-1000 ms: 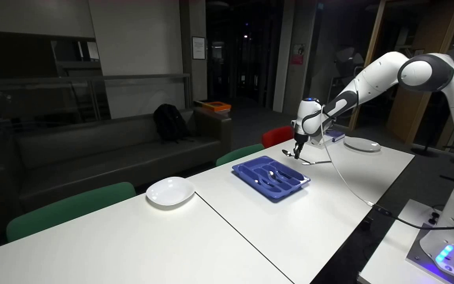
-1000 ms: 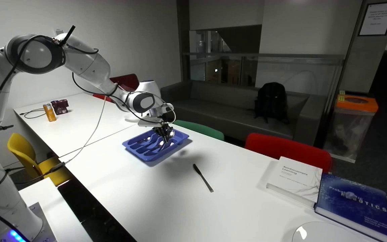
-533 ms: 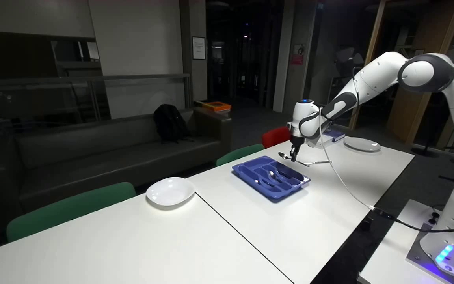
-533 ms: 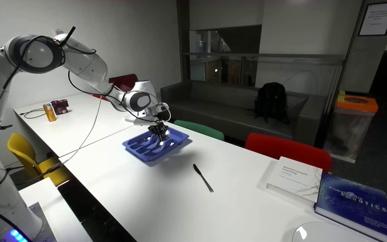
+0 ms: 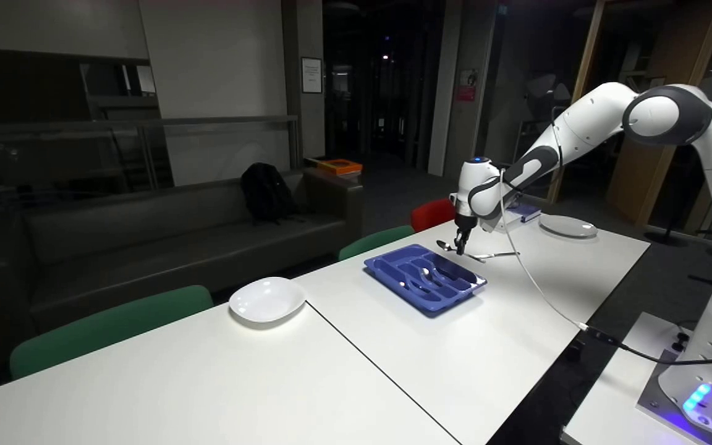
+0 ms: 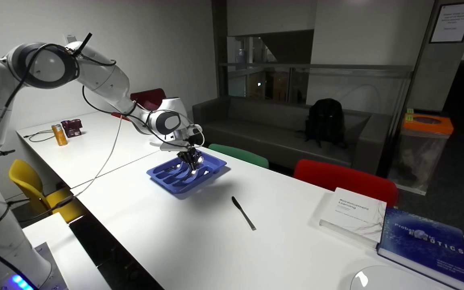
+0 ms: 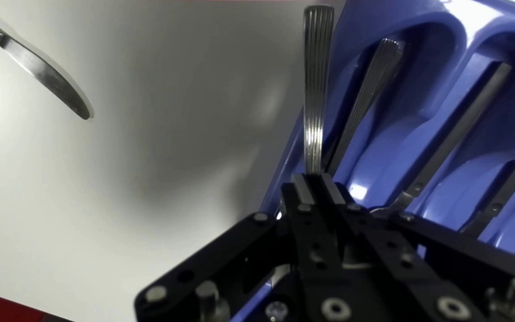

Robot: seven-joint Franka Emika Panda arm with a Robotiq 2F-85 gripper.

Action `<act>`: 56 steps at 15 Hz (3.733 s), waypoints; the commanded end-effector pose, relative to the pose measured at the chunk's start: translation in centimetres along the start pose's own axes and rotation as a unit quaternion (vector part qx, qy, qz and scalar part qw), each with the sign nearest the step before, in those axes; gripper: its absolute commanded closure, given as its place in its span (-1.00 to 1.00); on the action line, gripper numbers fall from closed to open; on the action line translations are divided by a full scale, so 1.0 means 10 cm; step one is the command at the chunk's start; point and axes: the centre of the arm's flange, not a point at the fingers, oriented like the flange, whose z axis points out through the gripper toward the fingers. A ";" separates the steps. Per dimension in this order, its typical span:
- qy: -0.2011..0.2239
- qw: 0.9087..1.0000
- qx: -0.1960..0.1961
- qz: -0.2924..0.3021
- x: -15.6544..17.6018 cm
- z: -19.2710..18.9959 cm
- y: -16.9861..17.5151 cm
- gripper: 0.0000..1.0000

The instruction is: Pick up the silver cutlery from the counter and place it on the blue tray

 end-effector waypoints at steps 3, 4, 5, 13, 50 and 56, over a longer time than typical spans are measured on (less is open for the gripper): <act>0.008 0.999 0.005 0.043 0.10 -0.02 -0.32 0.96; 0.009 0.999 0.002 0.051 0.13 -0.03 -0.39 0.96; 0.011 0.998 0.005 0.060 0.15 -0.04 -0.46 0.96; 0.026 0.990 0.000 0.135 0.27 0.02 -0.81 0.96; 0.037 0.980 0.002 0.197 0.49 0.06 -0.41 -1.00; 0.016 0.999 0.022 0.043 0.26 0.06 -0.03 -1.00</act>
